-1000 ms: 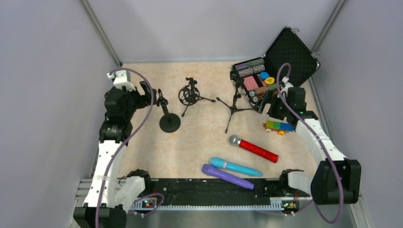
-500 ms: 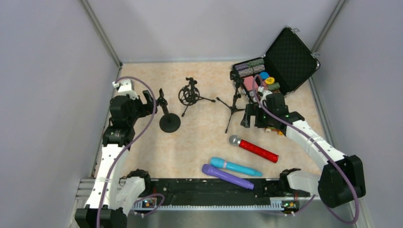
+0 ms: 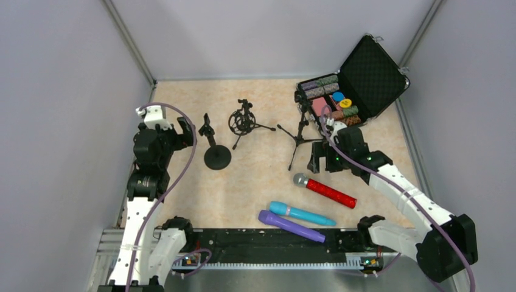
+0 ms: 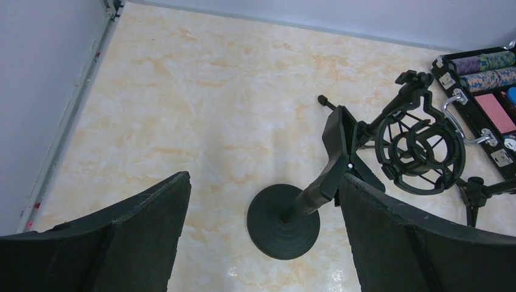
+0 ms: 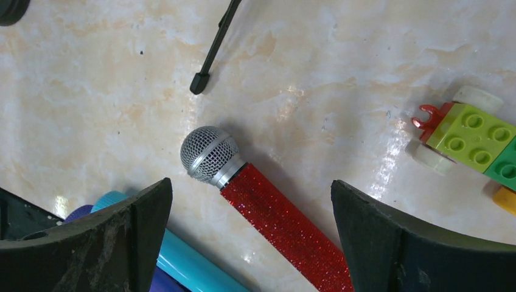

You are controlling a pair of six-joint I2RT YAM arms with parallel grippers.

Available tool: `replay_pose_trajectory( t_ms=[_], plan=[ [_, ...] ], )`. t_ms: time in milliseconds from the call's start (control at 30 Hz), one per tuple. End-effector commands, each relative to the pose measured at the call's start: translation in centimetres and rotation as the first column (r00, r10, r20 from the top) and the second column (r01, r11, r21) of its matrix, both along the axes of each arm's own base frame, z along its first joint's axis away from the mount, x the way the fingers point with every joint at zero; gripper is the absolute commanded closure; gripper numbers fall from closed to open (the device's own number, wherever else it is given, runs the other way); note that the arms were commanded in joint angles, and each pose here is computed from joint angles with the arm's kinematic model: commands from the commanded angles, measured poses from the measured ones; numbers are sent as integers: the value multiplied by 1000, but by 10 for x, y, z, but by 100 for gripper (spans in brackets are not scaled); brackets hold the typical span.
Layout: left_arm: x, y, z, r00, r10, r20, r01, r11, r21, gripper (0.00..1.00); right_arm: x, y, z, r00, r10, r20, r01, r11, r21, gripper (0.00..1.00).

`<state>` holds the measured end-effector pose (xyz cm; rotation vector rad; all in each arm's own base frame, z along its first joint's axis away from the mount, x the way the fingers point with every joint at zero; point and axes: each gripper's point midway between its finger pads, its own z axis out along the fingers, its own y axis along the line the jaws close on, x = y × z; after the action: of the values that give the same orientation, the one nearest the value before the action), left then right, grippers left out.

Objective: Attach the microphones to the stand

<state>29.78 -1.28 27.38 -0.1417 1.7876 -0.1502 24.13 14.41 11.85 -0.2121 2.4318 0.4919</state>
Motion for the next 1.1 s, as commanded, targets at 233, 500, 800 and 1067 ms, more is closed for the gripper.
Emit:
replay_pose_trajectory(
  t_ms=[233, 500, 800, 1067],
  plan=[
    [-5, 24, 5, 992, 115, 49, -118, 991, 62, 4, -8, 17, -4, 999, 15, -32, -17, 997, -80, 1],
    [-8, 38, 0, 981, 190, 38, -192, 978, 78, 4, -29, 31, -37, 987, 8, -162, -27, 993, -118, 1],
    [-11, 44, 0, 973, 227, 41, -230, 970, 84, 4, -39, 29, -64, 980, -12, -199, -35, 973, -230, 1],
    [-12, 46, 0, 971, 233, 45, -236, 967, 92, 4, -38, 26, -84, 979, -13, -203, -61, 934, -352, 10]
  ],
)
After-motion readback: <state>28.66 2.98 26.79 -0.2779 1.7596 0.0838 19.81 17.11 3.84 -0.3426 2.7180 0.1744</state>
